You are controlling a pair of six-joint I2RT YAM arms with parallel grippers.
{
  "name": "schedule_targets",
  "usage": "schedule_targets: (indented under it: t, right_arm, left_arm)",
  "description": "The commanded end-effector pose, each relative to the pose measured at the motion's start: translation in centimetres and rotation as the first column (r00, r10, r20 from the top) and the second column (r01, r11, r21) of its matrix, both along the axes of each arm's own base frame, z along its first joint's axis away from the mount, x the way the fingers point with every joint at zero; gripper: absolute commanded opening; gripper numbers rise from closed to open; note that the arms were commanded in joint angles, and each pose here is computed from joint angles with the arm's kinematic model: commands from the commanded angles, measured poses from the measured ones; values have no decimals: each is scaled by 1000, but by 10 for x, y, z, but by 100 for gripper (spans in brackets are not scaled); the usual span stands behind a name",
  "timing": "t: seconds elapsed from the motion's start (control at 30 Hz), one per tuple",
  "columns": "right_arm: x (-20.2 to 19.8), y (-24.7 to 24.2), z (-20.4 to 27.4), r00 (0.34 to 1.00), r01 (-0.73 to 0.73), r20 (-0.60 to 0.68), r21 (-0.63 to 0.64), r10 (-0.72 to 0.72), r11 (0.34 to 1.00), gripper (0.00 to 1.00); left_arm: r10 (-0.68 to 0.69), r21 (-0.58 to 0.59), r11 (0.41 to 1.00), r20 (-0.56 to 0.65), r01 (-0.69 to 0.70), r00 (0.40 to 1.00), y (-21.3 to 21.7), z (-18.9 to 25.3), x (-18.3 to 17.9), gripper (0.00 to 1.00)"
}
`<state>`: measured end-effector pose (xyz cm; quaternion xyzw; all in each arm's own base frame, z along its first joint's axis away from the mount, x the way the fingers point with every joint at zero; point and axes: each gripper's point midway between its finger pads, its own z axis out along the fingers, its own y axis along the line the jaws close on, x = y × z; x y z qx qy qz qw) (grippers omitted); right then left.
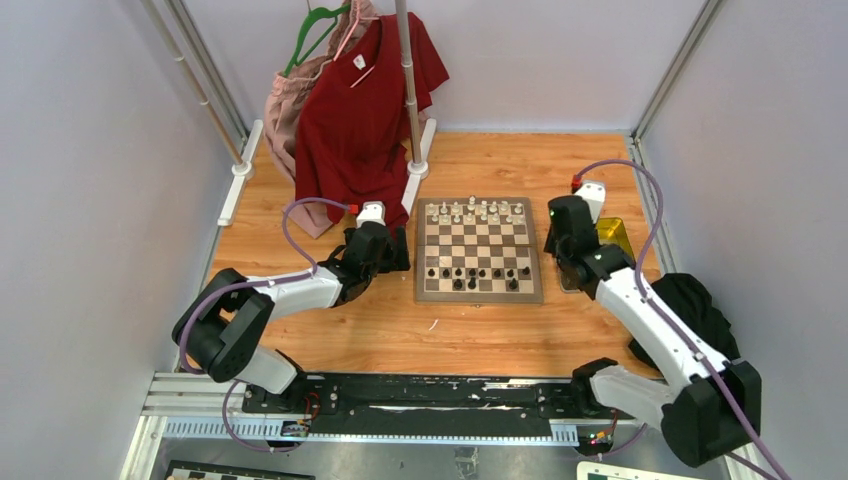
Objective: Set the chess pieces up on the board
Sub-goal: Pick up the chess piece from the storage box.
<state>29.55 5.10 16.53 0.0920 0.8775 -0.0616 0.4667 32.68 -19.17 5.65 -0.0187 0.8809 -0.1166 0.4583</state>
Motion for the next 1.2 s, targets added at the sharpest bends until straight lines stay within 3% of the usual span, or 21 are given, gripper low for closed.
schedule_targets:
  t: [0.0,0.4,1.17]
  right_arm:
    - [25,-46,1,988,153,-7,-9,-153,988,42]
    - [66,-119,-64,922,366,-154,41,-356,930,45]
    - [115,-137,-104,919,370,-188,110,-346,923,45]
  left_arm:
    - [-5,-17,1000,24,6,1000,-6,5,4,94]
    - [-8,-19,1000,19,8,1000,-7,3,4,94]
    - [-14,6,1000,-17,14,1000,-10,-14,6,94]
